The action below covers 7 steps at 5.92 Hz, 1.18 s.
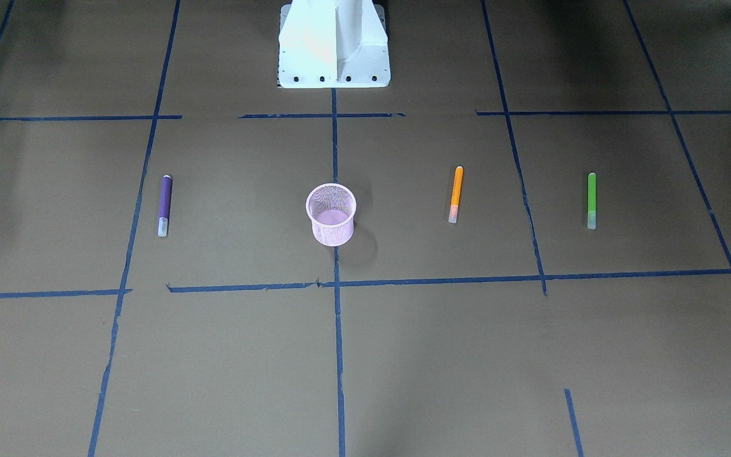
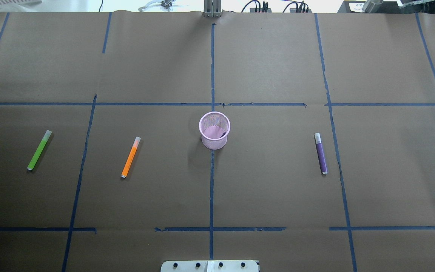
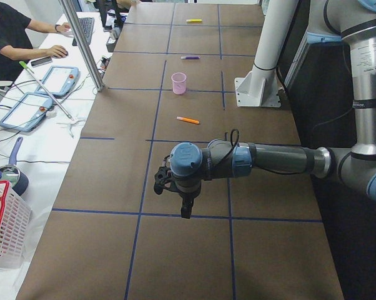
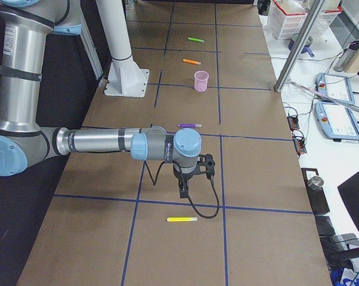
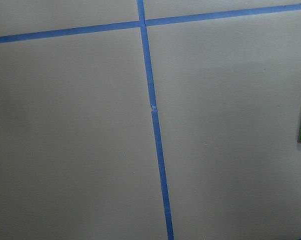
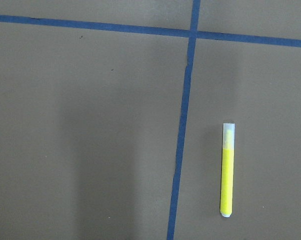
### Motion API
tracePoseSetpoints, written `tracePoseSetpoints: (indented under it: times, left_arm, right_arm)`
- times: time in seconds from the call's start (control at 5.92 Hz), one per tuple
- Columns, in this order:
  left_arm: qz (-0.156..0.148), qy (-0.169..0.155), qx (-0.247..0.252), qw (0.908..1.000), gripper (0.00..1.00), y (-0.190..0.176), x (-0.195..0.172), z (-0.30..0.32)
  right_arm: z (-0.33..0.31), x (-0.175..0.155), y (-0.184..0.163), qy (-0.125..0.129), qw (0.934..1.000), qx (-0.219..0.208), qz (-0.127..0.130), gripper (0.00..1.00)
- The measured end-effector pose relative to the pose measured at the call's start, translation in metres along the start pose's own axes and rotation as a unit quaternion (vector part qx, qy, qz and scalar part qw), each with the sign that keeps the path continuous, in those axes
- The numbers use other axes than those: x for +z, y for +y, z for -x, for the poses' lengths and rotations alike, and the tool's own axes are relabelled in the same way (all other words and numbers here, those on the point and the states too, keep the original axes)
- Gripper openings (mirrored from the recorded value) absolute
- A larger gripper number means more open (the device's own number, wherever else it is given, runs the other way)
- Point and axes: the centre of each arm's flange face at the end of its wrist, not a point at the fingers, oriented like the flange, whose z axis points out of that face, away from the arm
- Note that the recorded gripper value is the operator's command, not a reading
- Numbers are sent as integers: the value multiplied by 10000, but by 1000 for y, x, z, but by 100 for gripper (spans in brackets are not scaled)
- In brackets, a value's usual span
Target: Collect pens into pen holder
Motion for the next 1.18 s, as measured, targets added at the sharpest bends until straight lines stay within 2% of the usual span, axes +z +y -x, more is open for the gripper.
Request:
tracePoseSetpoints:
  times: [1.18]
  left_arm:
    - [-83,23,80,9999,100,-1,-6,-8]
  right_arm:
    - [2,-1,-1,-14,10000,-88,-35,100]
